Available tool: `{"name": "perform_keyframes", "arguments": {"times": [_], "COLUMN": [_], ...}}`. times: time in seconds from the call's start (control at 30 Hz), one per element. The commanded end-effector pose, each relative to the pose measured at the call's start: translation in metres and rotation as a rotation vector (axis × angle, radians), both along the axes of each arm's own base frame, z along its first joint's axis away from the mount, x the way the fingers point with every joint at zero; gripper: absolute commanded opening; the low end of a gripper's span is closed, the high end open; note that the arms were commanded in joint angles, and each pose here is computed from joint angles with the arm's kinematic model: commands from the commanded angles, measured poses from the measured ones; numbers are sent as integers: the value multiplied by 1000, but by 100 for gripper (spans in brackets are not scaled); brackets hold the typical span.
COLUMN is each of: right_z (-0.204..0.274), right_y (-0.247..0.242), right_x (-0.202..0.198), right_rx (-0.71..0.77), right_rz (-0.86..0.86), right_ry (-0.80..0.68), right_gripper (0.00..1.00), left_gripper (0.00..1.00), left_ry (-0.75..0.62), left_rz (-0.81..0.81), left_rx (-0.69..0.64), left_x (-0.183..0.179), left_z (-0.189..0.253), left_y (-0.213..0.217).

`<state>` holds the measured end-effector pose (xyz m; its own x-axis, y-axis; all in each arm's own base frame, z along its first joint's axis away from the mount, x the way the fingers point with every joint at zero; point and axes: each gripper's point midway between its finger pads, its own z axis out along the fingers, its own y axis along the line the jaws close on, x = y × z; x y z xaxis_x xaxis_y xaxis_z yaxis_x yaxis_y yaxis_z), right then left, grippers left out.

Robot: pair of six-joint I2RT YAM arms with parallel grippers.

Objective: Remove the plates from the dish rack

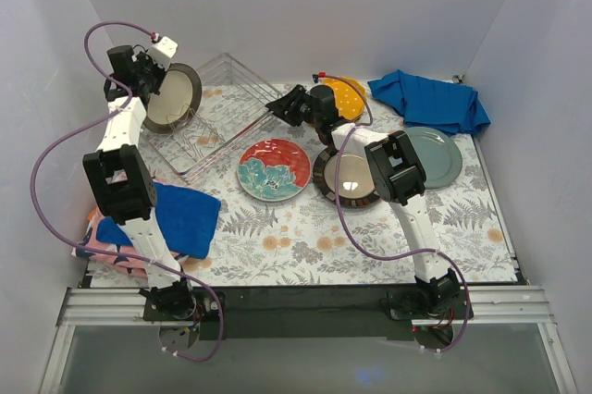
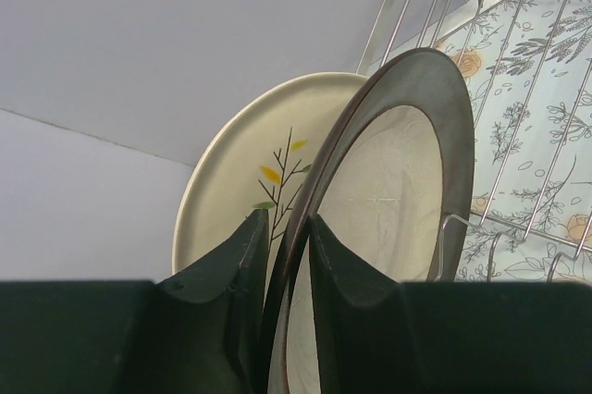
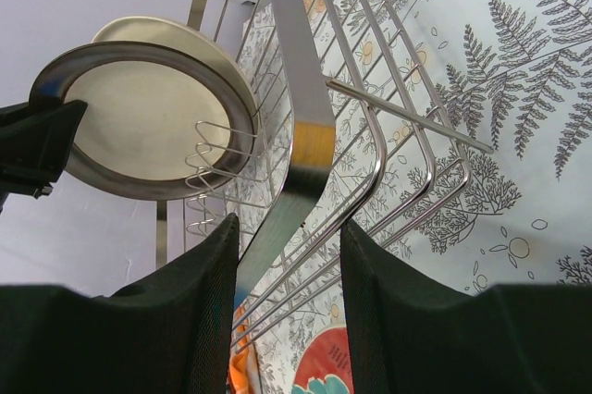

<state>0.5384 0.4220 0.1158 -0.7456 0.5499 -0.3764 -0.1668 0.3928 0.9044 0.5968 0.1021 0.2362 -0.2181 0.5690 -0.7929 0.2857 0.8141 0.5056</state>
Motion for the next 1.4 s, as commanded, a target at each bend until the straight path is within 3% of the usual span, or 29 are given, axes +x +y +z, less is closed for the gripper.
{"name": "perform_keyframes", "arguments": {"times": [0.0,0.23,0.47,0.77,1.2,1.37], "right_z": [-29,-35,-24,-9,-13,-13], "right_y": [-18,-34,-35,-21,-21,-19], "right_x": [6,16,19,29,17,12], "right_rx": [-133,-145,-177,-221,-226,-234], "right_rz": [21,-14,10,92,117,131], "right_ry": [-72,-56,-124,-237,-214,-222], "right_gripper": [1,1,1,1,1,1], "left_gripper": [0,0,0,0,0,0], "left_ry": [-332,-365,-447,-449,-436,-495], "left_rz": [79,95,-40,-141,64,151], "left_rx": [87,76,80,101,174,163], "left_x": [5,-9,-4,1,-13,4], "left_z": [120,129,158,155,156,166], "left_y": [21,24,-6,-48,-8,9]}}
